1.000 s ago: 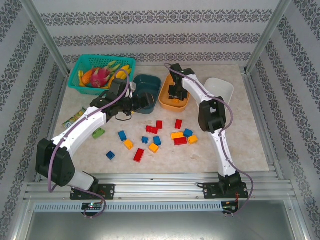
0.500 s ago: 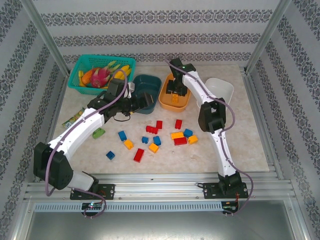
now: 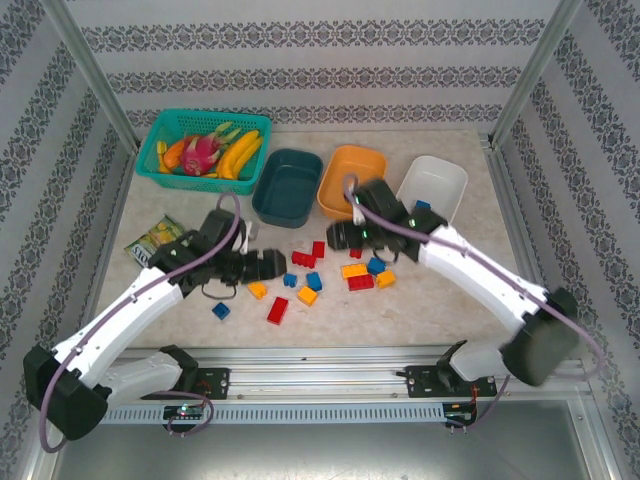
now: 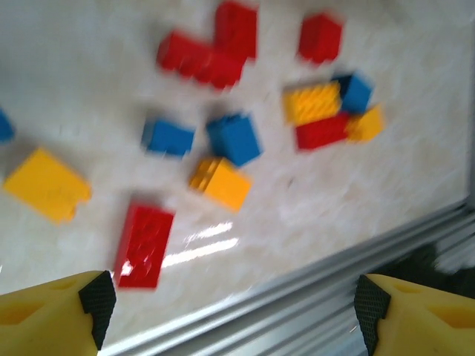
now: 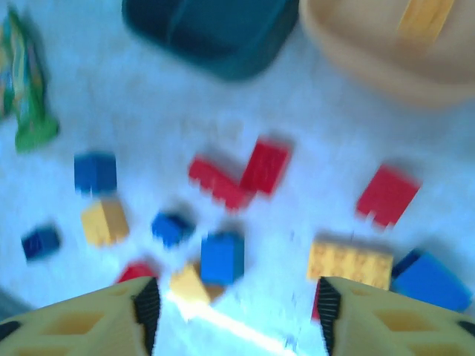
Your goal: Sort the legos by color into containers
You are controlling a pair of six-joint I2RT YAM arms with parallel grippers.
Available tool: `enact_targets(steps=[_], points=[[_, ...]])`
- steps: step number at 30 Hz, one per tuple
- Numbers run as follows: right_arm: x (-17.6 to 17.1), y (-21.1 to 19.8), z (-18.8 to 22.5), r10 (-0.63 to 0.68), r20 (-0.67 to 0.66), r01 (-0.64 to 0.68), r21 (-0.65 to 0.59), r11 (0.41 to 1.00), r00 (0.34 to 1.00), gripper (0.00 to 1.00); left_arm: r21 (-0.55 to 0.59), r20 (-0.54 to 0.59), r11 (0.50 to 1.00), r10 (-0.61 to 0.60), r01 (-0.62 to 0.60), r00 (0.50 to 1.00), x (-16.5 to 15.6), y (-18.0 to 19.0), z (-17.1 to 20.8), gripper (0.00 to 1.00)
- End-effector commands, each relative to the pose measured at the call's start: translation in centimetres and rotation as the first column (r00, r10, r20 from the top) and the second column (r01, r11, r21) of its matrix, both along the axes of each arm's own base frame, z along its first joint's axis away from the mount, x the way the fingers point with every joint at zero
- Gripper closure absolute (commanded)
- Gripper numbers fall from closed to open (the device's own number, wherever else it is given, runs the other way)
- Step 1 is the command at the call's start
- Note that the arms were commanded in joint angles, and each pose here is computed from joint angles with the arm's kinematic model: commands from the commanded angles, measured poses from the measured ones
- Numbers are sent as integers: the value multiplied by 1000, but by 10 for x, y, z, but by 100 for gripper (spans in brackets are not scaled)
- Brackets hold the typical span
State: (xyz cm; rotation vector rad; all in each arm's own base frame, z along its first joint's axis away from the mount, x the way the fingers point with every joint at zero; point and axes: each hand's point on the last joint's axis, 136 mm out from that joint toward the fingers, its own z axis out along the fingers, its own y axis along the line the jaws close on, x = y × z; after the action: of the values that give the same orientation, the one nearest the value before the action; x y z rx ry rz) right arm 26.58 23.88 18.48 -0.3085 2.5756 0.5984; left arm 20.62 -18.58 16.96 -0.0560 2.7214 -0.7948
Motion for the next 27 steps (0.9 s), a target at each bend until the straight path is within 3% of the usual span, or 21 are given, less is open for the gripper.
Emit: enact_targets(steps=[1, 5, 8, 16, 20, 27], points=[[-52, 12, -28, 140, -65, -132, 113, 985, 988, 36, 91, -92, 994, -48, 56, 995, -35, 11, -36, 15], [-109, -3, -65, 203, -162, -192, 83, 978, 966, 34, 140, -127, 987, -65, 82, 990, -48, 8, -66, 18], [-127, -8, -81, 207, -199, -193, 91, 977, 958, 34, 184, -118, 976, -97, 118, 988, -46, 0, -76, 18], [-135, -4, -93, 216, -230, -189, 131, 973, 949, 34, 381, -131, 906, -148, 188, 980, -36, -7, -106, 26], [-133, -6, -93, 196, -225, -170, 129, 977, 954, 34, 416, -144, 886, -159, 206, 977, -30, -14, -121, 27], [-129, -6, -95, 180, -233, -155, 121, 980, 956, 34, 487, -169, 836, -192, 251, 967, -20, -23, -139, 39]])
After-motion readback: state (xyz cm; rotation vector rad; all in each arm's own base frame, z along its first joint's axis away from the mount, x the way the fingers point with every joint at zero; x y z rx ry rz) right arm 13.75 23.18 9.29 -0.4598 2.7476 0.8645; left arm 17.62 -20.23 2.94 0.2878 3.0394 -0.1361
